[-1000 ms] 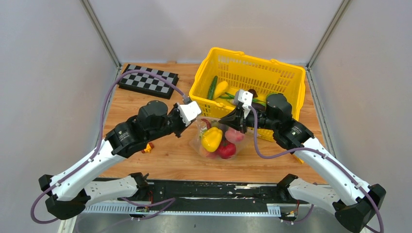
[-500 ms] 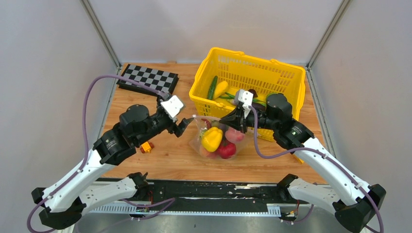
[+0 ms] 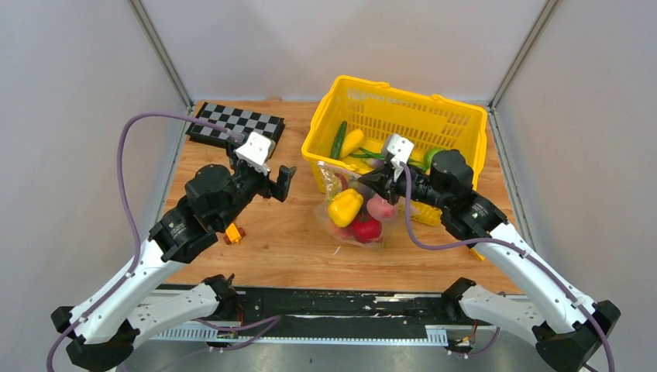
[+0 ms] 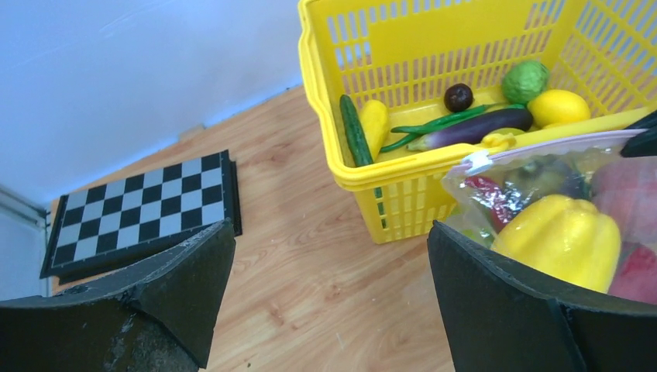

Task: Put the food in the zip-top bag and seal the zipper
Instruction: Place the zipper food storage bag at the center of the board.

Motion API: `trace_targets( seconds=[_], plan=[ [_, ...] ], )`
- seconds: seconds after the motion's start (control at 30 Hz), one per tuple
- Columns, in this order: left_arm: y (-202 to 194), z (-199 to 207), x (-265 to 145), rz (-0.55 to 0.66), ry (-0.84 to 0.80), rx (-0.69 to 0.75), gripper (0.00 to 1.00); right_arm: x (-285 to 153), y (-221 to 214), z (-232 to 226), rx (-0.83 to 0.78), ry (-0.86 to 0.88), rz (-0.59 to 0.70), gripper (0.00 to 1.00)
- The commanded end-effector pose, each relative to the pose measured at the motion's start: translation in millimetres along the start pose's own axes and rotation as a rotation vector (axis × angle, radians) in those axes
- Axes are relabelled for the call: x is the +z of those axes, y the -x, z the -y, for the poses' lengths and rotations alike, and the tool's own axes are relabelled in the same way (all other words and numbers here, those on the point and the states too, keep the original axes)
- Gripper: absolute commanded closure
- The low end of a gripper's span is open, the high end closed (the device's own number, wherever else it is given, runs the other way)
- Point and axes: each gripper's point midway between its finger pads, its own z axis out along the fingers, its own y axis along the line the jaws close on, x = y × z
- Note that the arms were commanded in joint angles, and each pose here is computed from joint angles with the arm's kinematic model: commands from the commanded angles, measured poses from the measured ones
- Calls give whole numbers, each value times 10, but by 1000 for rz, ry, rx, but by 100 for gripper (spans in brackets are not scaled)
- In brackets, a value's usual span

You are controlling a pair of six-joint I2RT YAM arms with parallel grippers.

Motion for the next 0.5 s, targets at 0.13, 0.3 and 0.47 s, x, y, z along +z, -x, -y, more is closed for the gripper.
trace_targets(
  seconds=[0.13, 0.3, 0.47],
  plan=[
    [60, -287, -29, 48, 175, -101, 0, -104, 543, -124, -79, 71, 140, 99],
    [6, -340, -18, 41, 213, -118, 0, 134, 87, -487, -52, 223, -18, 99],
    [-13, -349, -22, 34, 219, -125, 0, 136, -84, -866, -27, 382, -50, 99]
  ],
)
